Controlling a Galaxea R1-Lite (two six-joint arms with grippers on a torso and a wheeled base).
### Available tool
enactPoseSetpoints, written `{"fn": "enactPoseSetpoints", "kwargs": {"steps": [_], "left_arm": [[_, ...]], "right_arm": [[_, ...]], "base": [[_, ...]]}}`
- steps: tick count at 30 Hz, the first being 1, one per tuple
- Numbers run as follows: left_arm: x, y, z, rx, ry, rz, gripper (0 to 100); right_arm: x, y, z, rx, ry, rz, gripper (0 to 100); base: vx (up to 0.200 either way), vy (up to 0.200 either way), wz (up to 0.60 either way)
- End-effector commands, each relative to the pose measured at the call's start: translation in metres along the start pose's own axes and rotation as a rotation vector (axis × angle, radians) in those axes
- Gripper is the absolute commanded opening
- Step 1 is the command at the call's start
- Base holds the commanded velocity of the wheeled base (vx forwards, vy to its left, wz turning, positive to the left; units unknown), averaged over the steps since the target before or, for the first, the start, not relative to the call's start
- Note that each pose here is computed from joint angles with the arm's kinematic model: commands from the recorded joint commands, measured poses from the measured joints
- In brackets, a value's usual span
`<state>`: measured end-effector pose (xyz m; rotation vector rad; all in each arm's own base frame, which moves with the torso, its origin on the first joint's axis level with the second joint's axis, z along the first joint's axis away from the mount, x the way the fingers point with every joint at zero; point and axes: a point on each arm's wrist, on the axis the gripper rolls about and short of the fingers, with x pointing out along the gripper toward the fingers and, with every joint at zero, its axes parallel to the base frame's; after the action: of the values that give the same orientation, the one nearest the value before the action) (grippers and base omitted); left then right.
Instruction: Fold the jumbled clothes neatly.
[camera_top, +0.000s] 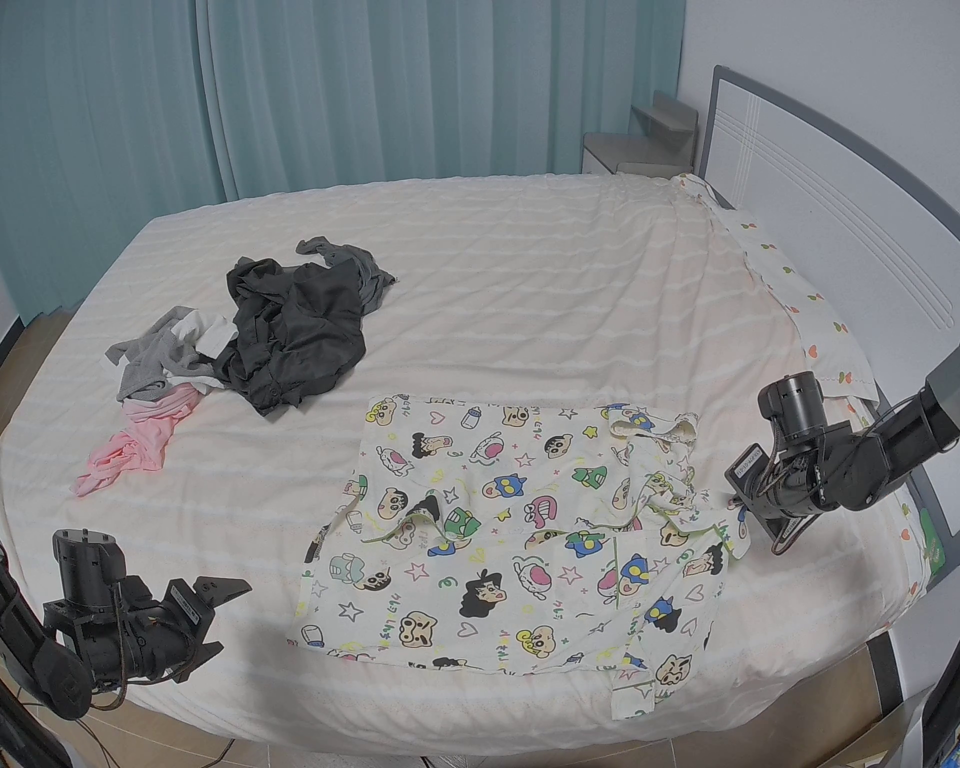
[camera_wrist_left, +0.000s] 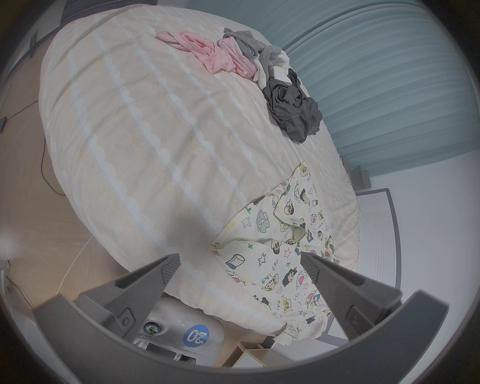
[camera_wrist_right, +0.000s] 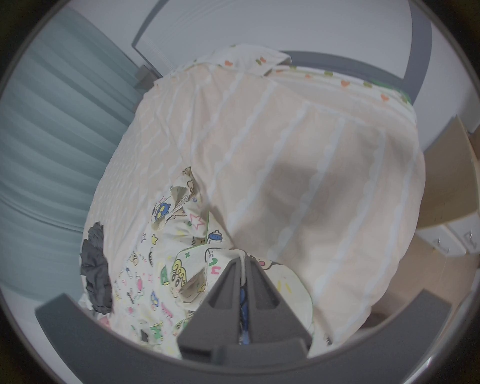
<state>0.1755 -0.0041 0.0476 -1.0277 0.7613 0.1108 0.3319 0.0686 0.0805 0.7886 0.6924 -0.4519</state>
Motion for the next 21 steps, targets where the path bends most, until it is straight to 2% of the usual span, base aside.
{"fn": "enactPoseSetpoints", "kwargs": {"steps": [1, 8, 21], "left_arm": [[-0.002, 0.003, -0.003, -0.005, 0.008, 0.013, 100], [-0.002, 0.003, -0.002, -0.004, 0.006, 0.012, 100], [-0.002, 0.003, -0.003, -0.001, 0.009, 0.011, 100]], "right_arm": [[0.012, -0.026, -0.006, -0.047, -0.043, -0.075, 0], [0.041, -0.056, -0.012, -0.077, -0.079, -0.142, 0], [0.043, -0.084, 0.004, -0.096, -0.131, -0.174, 0]], "base": [[0.0, 0.0, 0.0], [0.0, 0.0, 0.0], [0.0, 0.0, 0.0]]}}
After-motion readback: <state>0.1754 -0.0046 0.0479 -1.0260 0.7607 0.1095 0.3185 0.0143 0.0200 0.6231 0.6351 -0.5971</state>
